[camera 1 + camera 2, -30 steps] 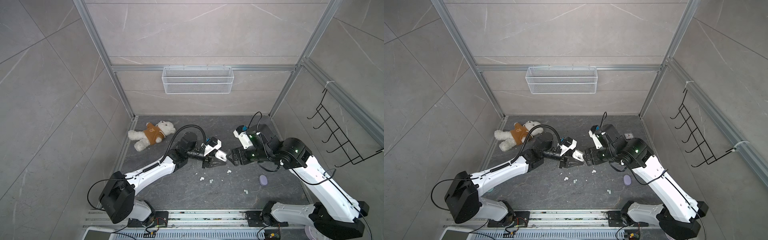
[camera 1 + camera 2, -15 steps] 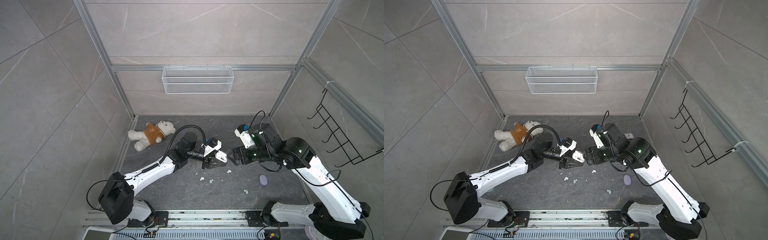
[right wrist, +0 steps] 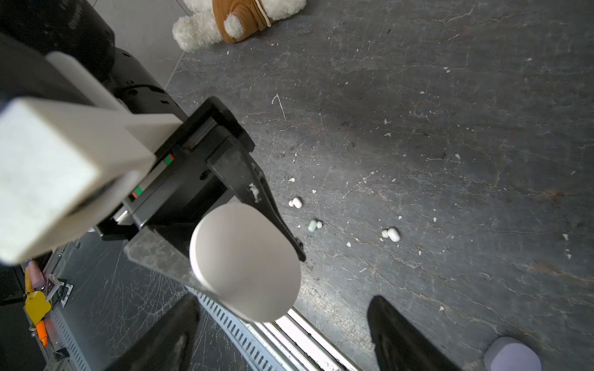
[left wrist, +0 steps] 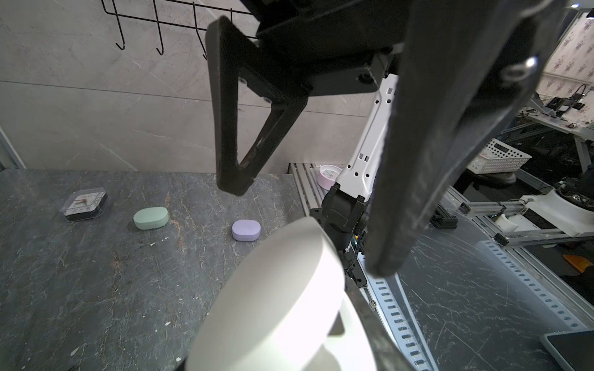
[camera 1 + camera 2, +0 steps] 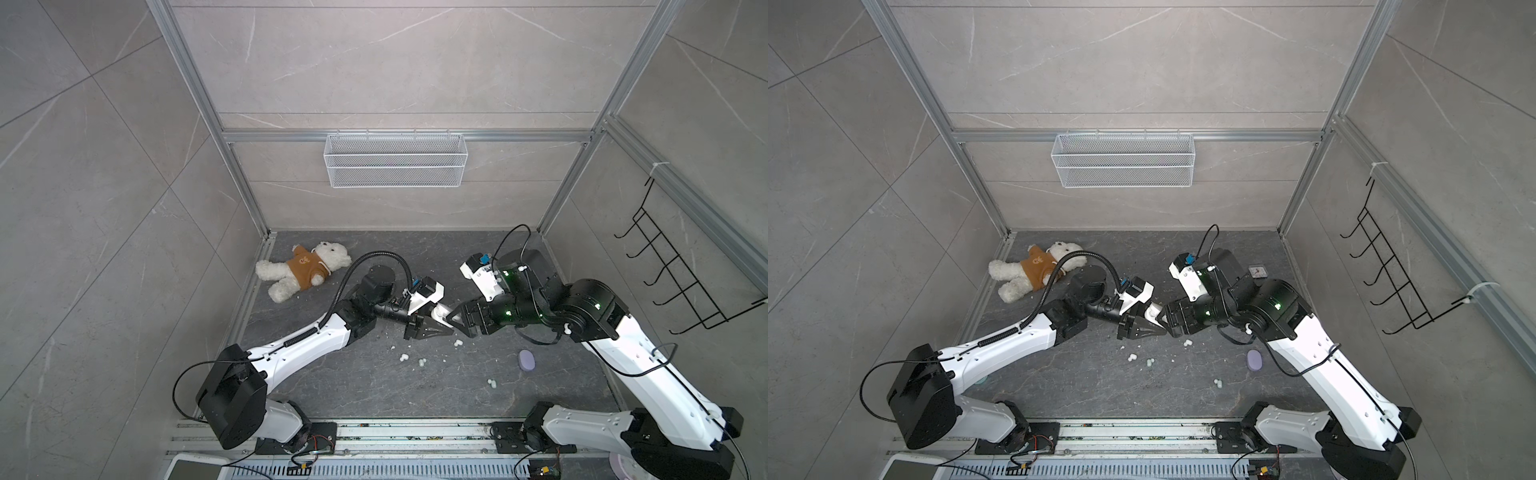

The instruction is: Insert the wireless bluetooth earbuds into the charging case

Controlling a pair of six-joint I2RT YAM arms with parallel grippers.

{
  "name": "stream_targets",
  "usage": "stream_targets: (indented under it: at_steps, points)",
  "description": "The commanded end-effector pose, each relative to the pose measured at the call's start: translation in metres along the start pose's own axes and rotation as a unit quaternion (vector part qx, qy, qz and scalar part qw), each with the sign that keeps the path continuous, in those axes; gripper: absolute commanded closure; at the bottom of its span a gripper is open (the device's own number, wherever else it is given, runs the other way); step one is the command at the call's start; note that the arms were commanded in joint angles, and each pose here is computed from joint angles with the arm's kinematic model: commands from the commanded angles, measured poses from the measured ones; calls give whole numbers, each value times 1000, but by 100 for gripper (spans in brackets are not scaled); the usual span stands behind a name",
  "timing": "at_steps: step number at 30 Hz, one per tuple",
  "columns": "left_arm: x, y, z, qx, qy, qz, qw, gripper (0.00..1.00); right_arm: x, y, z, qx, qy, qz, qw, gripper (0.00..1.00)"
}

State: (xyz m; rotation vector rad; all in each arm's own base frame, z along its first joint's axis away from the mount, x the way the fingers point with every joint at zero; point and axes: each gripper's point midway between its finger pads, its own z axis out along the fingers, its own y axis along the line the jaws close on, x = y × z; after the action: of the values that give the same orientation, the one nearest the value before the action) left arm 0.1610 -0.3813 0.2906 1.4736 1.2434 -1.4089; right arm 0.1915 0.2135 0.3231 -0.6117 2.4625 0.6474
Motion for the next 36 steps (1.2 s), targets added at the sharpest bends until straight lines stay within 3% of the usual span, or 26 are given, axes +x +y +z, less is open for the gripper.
stream_targets:
  at_steps: [1,6,20,36]
  points:
    - [-28,-13,-6,12,-24,33,999,79,-3,-5,3,18,-6,-12,1000,16]
    - [-29,-14,-6,14,-25,32,999,79,-14,-13,-6,45,-32,-8,998,16]
    - [-32,-21,-10,17,-29,37,999,81,-26,-33,-9,105,-29,15,994,15]
    - [-31,-19,-10,11,-28,25,999,82,-25,-26,-7,75,-21,22,997,15]
